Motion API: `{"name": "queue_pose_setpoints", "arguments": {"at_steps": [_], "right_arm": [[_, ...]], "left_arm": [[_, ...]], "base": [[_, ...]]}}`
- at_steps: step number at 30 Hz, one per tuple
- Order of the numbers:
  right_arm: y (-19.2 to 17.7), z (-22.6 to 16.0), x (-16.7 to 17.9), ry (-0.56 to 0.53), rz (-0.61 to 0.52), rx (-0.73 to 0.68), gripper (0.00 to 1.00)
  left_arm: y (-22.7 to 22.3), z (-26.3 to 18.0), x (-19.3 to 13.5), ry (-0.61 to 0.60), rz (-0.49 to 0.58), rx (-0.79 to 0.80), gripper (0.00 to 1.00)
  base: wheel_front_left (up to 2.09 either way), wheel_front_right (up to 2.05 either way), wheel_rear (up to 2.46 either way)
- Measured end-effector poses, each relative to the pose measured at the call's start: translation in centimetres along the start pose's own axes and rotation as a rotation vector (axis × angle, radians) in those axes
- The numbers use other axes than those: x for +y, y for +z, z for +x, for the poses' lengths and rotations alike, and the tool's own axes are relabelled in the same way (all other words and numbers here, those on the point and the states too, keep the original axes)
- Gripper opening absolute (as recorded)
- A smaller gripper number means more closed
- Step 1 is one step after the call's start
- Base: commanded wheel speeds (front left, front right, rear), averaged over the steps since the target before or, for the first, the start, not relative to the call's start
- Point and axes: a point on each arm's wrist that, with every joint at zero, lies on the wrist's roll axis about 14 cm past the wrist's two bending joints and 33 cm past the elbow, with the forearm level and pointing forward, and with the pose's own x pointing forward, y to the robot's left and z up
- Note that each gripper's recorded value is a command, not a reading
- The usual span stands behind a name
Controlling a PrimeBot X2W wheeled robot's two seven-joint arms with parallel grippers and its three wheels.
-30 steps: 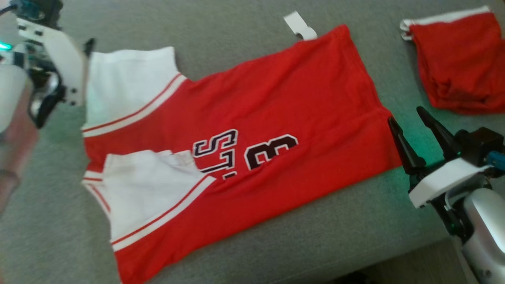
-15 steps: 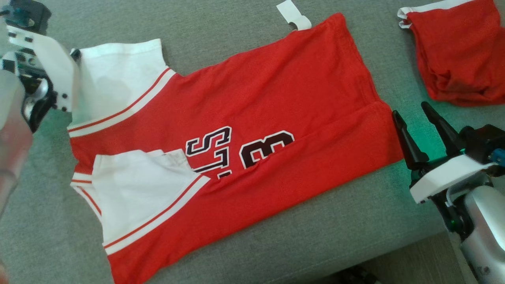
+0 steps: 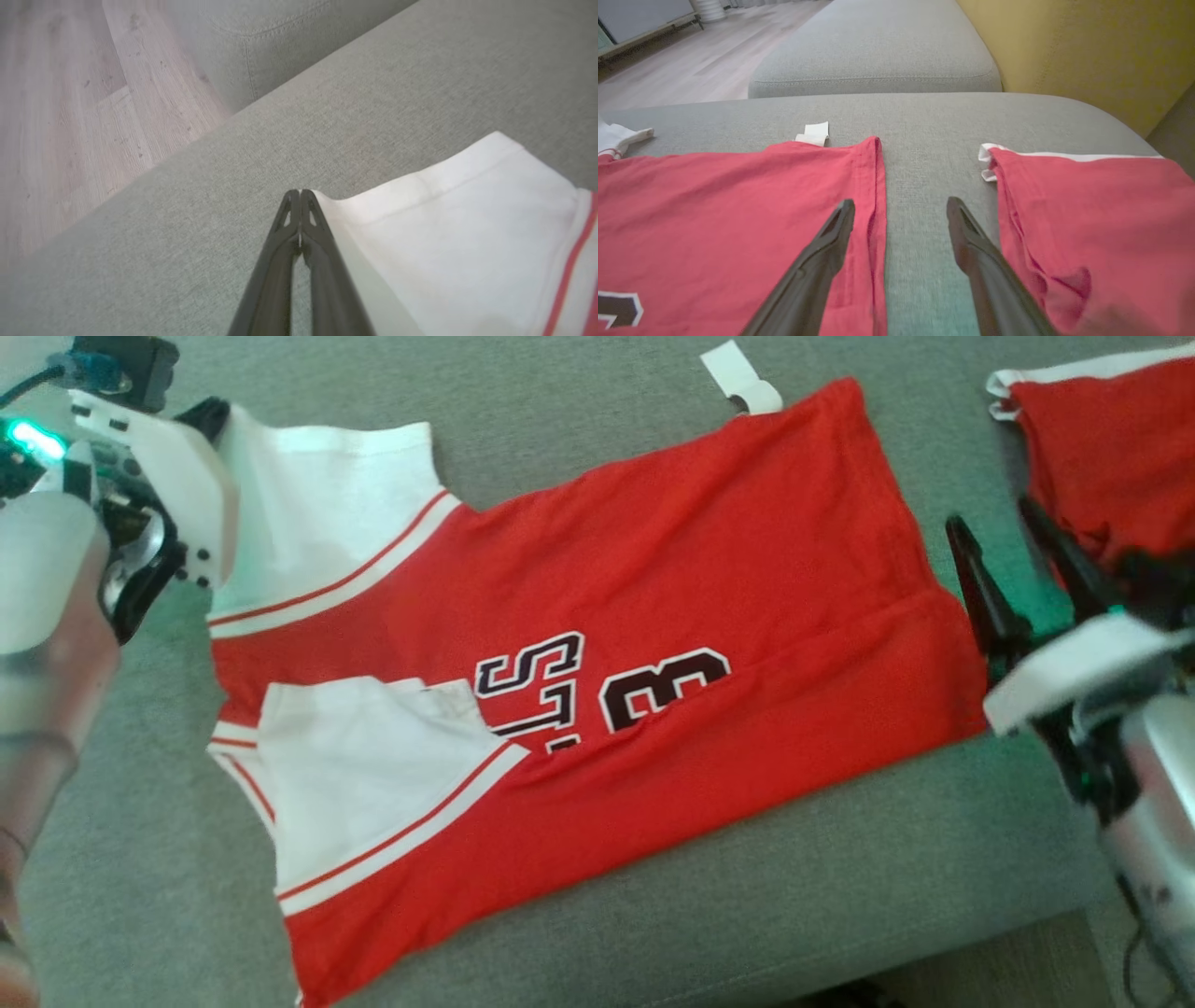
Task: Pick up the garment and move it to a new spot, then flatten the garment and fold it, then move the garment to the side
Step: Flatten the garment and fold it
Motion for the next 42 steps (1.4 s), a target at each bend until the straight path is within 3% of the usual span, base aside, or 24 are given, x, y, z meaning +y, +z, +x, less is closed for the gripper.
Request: {"name": "queue_pose_setpoints", "arguments": {"at_steps": [9,19,35,42], "right_arm": [[2.0,5.8,2.4,0.092,0.022,0.17,1.0],[1.5,9.1,2.7,0.071,0.049,0.274,1.0],[0.7,10.8,4.7,0.1,0.058,0.356,1.0],[0.4,11.0,3.4,0.059,0.025,0.377,1.0]], "left_arm": [[5.1,-2.3,-0.4,-0.003,0.083,-0.2,0.0],[4.7,-3.6,-0.8,-0.013,0.126,-0.211,0.0],[3.5,-4.7,0.1,0.005,0.127,-0.196,0.0],[3.0,-5.1,0.2,0.009,0.117,-0.19,0.0]], "base": [[0.0,0.0,0.0],[0.0,0.0,0.0],[0.0,0.0,0.0],[0.0,0.0,0.0]]}}
